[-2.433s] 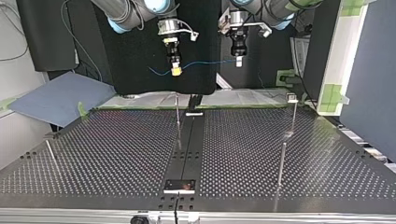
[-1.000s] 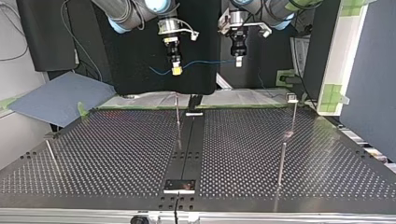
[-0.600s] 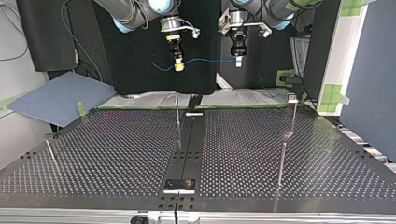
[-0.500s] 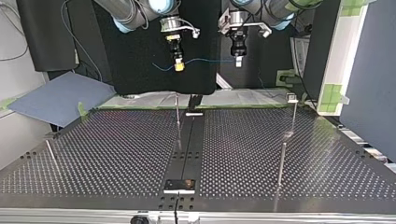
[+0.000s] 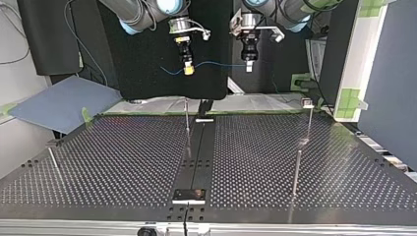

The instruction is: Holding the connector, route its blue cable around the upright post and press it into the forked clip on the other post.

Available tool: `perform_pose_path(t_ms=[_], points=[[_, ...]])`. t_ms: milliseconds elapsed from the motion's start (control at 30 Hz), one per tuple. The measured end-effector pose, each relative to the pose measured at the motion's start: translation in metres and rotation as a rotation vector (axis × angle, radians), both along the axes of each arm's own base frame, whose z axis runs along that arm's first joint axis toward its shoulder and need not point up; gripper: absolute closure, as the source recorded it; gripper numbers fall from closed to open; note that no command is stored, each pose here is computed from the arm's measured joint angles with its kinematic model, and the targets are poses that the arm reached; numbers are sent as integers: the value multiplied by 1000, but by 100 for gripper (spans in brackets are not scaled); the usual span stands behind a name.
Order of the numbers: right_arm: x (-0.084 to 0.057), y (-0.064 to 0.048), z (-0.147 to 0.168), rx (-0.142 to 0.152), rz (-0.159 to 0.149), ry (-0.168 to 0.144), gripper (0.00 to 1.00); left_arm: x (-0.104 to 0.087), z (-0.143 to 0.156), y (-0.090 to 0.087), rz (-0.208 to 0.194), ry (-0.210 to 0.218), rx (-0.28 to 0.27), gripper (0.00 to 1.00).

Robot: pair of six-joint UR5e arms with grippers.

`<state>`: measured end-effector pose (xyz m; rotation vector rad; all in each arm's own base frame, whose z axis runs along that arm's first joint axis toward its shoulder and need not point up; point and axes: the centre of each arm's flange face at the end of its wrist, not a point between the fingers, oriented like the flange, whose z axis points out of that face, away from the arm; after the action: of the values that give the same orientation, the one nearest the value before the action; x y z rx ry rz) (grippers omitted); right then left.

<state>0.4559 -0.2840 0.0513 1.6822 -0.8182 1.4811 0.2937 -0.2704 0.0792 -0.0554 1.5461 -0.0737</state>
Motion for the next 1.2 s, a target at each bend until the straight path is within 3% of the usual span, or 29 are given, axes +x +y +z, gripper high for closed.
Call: perform_pose_path(t_ms=[300,600,700,800,1033,1200], points=[[0,0,0,0,0,0,98,0,0,-6,-57,-2,0,100],[0,0,0,0,0,0,98,0,-1,-5,-58,0,-1,100],[0,-5,-2,7,-14,-4,98,-2,0,2,-43,5,-10,100],[4,-11,2,6,-34,-30,98,-7,2,9,-31,12,-12,100],[12,-29,40,-18,-92,-137,98,-8,10,13,-20,4,-22,100],[13,-32,63,-8,-79,-190,98,-1,14,11,-17,-2,-33,100]])
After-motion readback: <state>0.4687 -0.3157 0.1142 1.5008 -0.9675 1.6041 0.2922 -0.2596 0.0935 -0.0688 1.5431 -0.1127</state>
